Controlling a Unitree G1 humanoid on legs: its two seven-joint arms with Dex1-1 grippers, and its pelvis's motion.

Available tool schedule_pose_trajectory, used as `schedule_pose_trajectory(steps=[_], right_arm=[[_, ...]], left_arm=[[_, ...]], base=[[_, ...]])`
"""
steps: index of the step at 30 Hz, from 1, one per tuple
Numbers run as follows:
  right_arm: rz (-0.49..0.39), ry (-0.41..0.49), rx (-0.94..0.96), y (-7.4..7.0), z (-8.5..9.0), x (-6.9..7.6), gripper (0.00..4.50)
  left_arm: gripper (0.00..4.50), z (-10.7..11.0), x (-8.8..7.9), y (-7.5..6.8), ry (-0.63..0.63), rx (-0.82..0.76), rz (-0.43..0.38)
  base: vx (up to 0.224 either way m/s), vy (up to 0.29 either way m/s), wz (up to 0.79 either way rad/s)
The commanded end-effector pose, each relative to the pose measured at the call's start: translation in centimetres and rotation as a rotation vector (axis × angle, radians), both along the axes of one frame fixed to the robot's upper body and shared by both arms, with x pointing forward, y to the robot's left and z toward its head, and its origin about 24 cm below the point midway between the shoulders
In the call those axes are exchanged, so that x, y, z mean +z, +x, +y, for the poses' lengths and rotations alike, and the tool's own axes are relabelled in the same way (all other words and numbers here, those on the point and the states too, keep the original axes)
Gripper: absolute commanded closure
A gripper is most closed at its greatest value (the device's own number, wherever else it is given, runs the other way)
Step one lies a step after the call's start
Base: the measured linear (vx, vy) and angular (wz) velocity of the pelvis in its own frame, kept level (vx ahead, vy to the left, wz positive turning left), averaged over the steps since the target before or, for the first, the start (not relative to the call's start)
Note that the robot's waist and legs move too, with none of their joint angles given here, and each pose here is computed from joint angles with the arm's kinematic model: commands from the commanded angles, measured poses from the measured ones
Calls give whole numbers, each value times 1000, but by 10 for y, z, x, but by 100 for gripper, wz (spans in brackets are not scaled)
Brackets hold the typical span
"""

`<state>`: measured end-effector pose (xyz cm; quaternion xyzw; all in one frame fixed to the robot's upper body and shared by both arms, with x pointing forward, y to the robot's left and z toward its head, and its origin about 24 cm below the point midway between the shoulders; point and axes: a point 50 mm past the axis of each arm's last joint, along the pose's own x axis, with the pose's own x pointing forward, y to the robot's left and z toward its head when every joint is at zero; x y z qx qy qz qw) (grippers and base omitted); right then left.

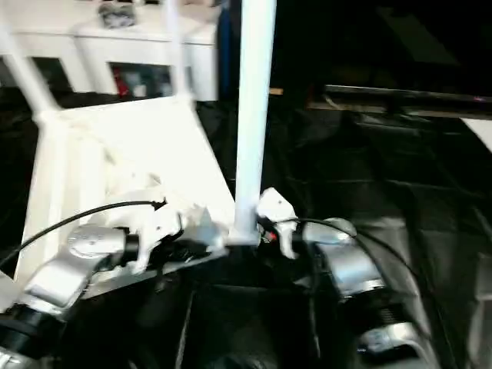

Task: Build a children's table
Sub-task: Rotate leg to tighten

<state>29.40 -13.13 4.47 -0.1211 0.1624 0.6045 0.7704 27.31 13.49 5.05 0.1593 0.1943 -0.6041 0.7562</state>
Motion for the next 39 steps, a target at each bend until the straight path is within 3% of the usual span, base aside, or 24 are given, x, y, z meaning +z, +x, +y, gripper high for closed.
schedule_pose_trajectory(steps=[1,3,5,10,15,19,25,27,30,32,39], right_arm=[[17,-12,126,-6,4,3,57],[25,-19,155,-7,2,3,57],[36,-12,181,-8,3,4,91],[44,-7,222,-10,6,6,128],[52,5,231,-12,10,4,169],[54,13,223,-13,10,3,175],[2,62,21,-7,14,-4,178],[-38,86,-160,1,23,-8,178],[-50,107,-289,6,30,-10,178],[-70,155,-452,7,56,-11,178],[-93,186,-346,-6,89,-5,178]], left_arm=[[450,-11,3,-7,-32,-120,21],[450,-9,3,-7,-31,-133,31],[450,-7,4,-9,-37,-152,57],[450,-4,5,-11,-31,-183,87],[450,-2,5,-9,-26,-178,74],[450,-3,5,-8,-28,-163,57],[450,-9,3,-4,-52,-40,-21],[450,-13,2,2,-59,86,-62],[450,-18,2,2,-64,139,-76],[450,-41,-1,-2,-55,206,-96],[450,-66,1,-2,-68,244,-120]], base=[[0,0,0],[0,0,0],[0,0,0],[0,0,0],[0,0,0],[0,0,0],[0,0,0],[0,0,0],[0,0,0],[0,0,0],[0,0,0]])
